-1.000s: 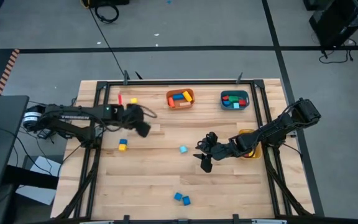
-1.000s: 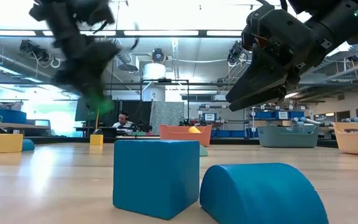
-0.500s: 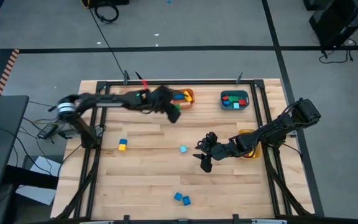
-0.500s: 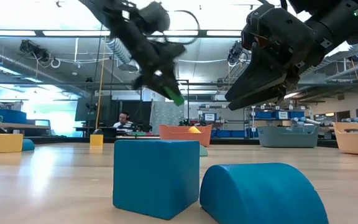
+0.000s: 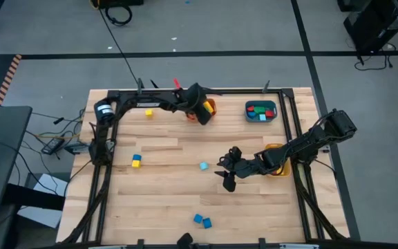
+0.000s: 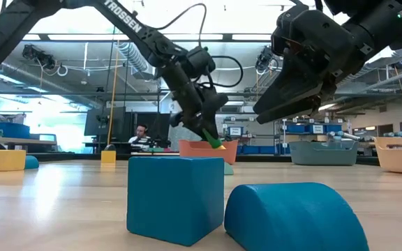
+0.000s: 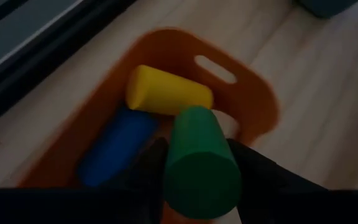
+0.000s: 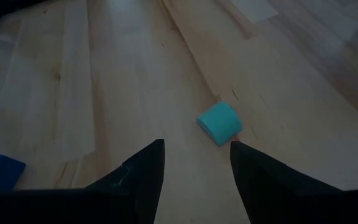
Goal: Sort blocks by size
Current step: Put the green cylinder block into the orange bin, then put the blue cube block into the yellow bin
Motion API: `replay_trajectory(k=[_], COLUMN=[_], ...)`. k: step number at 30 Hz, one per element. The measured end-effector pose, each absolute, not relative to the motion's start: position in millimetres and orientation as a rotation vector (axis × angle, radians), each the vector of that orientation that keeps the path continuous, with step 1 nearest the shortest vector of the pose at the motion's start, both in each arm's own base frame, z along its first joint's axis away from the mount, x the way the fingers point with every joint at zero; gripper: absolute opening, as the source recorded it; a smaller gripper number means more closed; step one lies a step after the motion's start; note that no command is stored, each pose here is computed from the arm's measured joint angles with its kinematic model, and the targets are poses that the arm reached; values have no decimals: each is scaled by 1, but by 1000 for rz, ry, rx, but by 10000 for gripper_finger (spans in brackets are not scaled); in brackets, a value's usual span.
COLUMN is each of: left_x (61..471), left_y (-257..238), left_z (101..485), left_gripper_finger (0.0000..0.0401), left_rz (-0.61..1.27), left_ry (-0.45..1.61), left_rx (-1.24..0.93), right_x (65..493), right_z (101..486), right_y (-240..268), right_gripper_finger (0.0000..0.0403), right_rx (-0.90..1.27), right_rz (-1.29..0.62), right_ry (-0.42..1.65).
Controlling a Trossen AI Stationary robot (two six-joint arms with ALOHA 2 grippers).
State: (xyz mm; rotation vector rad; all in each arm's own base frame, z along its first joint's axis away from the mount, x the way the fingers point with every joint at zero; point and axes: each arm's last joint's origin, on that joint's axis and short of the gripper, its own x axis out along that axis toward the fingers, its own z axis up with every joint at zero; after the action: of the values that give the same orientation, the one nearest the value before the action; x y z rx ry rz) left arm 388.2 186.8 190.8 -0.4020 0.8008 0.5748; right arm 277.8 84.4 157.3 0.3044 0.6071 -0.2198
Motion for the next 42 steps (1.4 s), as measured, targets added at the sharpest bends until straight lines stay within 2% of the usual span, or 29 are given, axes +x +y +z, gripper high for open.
replay_trajectory(k=[6, 19, 24, 34, 42], left_x=[385, 383, 385, 378, 307], left_y=[196, 197, 195, 130, 57], left_z=[188, 188, 200, 238, 236], left_gripper_finger=[175, 179, 179, 179, 179], left_rz=[582, 552, 538, 394, 367], left_ry=[811, 842, 861, 781, 616], left_rx=[-380, -311, -311, -189, -221], right_x=[278, 278, 277, 273, 273], right_z=[157, 157, 157, 152, 152], right_y=[84, 84, 84, 83, 83], right_gripper_finger=[197, 197, 197, 197, 197], right_rx=[289, 287, 286, 266, 270], right_rz=[-217, -217, -217, -238, -236], right_ry=[612, 614, 617, 681, 675])
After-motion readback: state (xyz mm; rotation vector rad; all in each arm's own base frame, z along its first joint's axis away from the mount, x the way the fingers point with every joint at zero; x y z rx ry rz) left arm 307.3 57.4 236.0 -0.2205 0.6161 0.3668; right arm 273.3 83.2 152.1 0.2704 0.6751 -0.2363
